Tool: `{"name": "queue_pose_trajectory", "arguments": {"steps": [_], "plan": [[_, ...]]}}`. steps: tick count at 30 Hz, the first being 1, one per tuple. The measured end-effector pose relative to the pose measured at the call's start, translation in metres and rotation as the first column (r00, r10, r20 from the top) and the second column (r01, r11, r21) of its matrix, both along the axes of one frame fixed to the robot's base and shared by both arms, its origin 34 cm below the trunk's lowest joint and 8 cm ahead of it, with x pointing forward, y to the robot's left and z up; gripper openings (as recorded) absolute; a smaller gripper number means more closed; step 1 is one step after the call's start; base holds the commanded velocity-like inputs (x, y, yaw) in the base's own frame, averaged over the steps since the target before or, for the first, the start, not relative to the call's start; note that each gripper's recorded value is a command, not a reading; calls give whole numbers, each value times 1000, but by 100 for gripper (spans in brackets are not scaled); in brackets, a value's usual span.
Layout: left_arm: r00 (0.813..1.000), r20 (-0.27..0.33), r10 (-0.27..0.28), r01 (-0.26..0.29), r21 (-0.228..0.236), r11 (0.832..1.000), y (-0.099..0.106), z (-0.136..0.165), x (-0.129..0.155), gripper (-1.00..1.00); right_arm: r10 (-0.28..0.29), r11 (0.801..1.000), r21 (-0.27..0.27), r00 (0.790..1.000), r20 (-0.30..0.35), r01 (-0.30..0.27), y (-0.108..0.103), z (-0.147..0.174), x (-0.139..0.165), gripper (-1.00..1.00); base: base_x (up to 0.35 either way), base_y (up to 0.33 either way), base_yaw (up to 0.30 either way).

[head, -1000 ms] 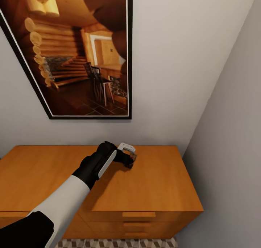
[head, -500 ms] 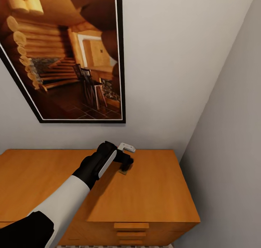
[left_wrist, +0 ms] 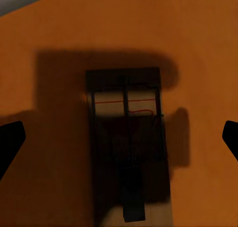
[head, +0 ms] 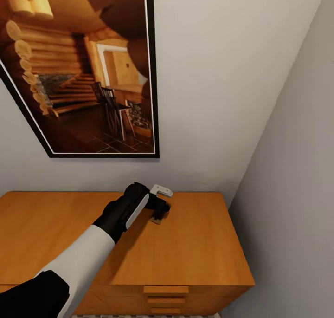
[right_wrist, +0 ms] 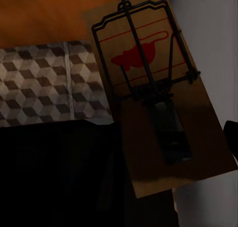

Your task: Take the four mousetraps from the cabinet in the bathroom and place them on the bathroom floor. Make sure all four end up on the same floor surface, and ensure that at least two of them are either under or directly next to the same bathroom sink.

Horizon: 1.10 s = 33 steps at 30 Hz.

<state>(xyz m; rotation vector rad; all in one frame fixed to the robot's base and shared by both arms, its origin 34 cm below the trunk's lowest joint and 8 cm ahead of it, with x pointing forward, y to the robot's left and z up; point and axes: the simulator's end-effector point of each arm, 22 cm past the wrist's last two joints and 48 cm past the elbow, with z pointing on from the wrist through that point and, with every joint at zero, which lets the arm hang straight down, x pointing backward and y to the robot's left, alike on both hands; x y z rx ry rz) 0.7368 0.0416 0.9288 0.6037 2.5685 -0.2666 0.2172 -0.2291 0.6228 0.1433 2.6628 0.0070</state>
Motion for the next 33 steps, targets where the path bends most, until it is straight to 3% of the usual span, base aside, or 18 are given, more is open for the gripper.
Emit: {"name": "queue_pose_trajectory", "arguments": {"steps": [14,23,33], "plan": [[1000,-16,5,-5,8,1000,4,-7,-3,100,0,1000,0,1000,-1,0,0,0,0,-100,0,-3,0],[997,-70,17,-14,35,999,13,-29,-13,100,0,1000,0,1000,0,0,0,0,0,-100,0,0,0],[998,-67,15,-12,42,999,13,-29,-13,100,0,1000,1,1000,0,0,0,0,0,-100,0,0,0]]}}
